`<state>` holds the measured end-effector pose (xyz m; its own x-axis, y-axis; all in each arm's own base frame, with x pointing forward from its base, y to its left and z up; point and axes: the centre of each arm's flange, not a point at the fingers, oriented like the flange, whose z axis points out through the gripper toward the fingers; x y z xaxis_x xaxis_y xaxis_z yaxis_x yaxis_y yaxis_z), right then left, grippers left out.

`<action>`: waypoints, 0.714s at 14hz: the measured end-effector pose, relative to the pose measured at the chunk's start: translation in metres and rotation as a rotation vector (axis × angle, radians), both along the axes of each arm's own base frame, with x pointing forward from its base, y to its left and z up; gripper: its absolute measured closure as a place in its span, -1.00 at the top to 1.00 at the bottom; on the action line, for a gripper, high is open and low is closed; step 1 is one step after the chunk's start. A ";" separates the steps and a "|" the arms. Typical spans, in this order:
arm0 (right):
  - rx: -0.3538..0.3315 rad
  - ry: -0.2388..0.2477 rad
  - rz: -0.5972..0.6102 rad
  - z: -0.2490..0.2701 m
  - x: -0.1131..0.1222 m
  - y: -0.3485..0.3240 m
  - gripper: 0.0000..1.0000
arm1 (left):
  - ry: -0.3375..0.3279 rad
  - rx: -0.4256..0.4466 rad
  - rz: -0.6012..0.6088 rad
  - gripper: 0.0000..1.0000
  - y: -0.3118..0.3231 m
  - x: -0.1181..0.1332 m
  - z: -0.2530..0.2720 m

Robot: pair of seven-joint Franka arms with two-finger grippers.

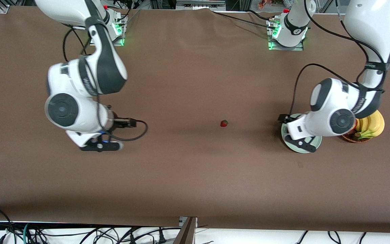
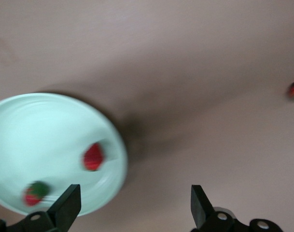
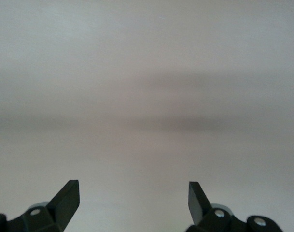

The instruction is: Collect all strawberries into plate

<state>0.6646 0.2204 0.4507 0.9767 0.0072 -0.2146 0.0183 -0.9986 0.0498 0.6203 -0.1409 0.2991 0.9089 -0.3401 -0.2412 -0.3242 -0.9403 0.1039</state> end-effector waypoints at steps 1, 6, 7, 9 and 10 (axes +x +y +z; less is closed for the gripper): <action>-0.030 -0.001 -0.001 0.014 -0.001 -0.019 1.00 | -0.020 0.003 0.021 1.00 -0.029 -0.002 0.005; -0.057 -0.020 -0.061 0.091 -0.033 -0.122 1.00 | -0.091 0.005 0.186 1.00 -0.172 -0.028 -0.020; -0.051 -0.019 -0.063 0.101 -0.042 -0.135 1.00 | -0.091 -0.002 0.215 1.00 -0.182 -0.030 -0.039; -0.028 -0.020 -0.067 0.119 -0.060 -0.153 1.00 | -0.090 -0.009 0.272 1.00 -0.198 -0.035 -0.072; -0.017 -0.025 -0.073 0.126 -0.067 -0.160 1.00 | -0.095 -0.002 0.281 1.00 -0.205 -0.038 -0.082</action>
